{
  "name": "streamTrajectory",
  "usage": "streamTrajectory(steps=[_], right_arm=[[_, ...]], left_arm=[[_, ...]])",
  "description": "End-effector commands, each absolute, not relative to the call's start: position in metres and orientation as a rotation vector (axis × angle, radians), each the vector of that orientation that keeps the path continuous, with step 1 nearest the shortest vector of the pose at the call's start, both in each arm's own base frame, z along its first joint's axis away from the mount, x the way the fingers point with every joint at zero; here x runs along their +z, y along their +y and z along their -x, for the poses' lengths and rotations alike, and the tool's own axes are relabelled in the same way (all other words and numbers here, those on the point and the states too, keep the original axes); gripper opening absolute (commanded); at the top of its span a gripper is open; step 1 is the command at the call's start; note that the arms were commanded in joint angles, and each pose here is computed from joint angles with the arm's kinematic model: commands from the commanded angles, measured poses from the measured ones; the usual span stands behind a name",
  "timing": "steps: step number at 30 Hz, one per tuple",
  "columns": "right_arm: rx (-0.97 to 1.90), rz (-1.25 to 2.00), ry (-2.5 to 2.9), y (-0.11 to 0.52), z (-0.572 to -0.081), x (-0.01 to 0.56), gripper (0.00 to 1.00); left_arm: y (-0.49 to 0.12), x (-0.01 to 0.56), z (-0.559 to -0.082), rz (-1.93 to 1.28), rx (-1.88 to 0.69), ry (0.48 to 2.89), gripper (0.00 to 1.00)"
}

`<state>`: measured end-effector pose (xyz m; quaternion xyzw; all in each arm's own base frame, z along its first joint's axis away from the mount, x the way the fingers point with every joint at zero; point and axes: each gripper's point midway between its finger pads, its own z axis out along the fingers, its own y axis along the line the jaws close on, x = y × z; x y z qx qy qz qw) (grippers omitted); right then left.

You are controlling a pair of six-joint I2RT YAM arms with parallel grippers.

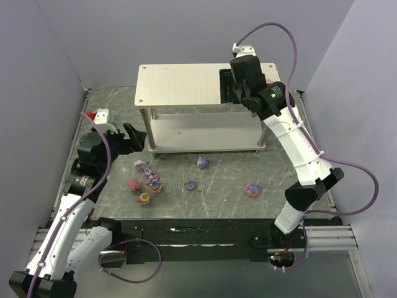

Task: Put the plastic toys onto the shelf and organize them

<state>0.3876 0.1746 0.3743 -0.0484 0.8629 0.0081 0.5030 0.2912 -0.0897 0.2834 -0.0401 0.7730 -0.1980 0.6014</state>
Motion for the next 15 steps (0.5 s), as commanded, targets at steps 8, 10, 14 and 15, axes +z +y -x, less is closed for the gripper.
streamTrajectory(steps=[8, 10, 14, 15], right_arm=[[0.044, 0.082, 1.999, 0.168, -0.385, 0.4, 0.75], [0.035, 0.071, 1.994, 0.167, -0.387, 0.399, 0.74], [0.022, 0.059, 1.984, 0.167, -0.392, 0.395, 0.71], [0.021, 0.062, 1.98, 0.167, -0.392, 0.395, 0.7]], left_arm=[[-0.087, 0.299, -0.29, 0.092, -0.454, 1.741, 0.96], [-0.087, 0.299, -0.29, 0.092, -0.454, 1.74, 0.96], [-0.086, 0.3, -0.29, 0.094, -0.449, 1.739, 0.96], [-0.086, 0.3, -0.29, 0.094, -0.449, 1.739, 0.96]])
